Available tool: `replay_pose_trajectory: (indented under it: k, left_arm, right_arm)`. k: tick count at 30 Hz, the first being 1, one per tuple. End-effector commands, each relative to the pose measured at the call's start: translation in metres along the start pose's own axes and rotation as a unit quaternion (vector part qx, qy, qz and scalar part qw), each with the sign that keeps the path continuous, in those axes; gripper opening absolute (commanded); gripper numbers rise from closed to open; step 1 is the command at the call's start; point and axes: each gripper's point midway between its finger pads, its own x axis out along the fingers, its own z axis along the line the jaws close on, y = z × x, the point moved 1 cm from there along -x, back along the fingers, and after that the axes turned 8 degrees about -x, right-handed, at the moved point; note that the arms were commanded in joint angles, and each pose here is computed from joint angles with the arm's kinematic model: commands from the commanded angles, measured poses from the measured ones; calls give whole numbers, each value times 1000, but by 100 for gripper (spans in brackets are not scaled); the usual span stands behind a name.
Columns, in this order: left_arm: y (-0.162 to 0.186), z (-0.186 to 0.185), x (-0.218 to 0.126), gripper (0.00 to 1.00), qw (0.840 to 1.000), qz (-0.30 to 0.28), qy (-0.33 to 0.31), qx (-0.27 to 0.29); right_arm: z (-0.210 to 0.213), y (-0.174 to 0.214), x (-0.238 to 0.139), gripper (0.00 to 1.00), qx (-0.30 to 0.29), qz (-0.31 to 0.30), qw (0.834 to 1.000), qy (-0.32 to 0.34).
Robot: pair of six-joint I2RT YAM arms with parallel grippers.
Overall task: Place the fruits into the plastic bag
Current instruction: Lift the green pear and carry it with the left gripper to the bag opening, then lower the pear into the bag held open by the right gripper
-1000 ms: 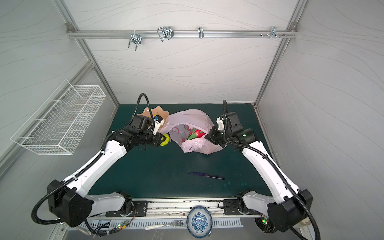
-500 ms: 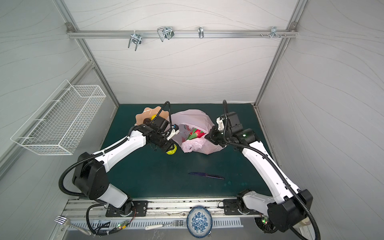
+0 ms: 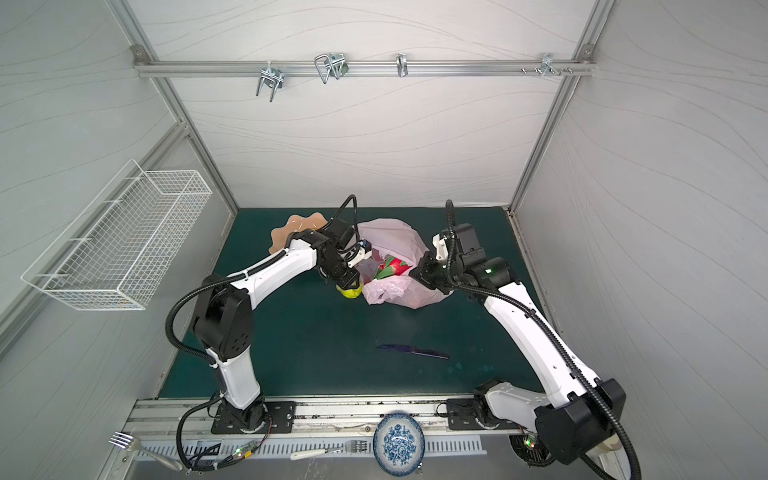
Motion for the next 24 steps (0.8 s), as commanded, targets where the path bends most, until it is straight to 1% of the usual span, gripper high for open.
replay_pose_trajectory:
  k: [1,4,11,15,20,24]
  left_arm:
    - [-25,-3,-14,5,1000,-22,4,22]
    - [-36,-1,-14,5,999,-23,4,23]
    - [-51,13,-14,5,999,-34,-4,15]
    - [-73,19,-17,4,998,-66,-13,3]
    - [-98,14,-12,5,994,-106,12,-22]
    - [-110,10,-5,4,992,-112,32,-39]
  right_arm:
    - [4,2,-4,0,-2,-4,1000,-10]
    - [3,3,-5,0,-2,-6,1000,-10]
    - [2,4,-7,0,-2,-7,1000,-8]
    - [1,5,-5,0,-2,-5,1000,-8]
    - [2,4,-5,0,-3,-4,1000,-9]
    - [0,5,-4,0,-2,-3,1000,-7]
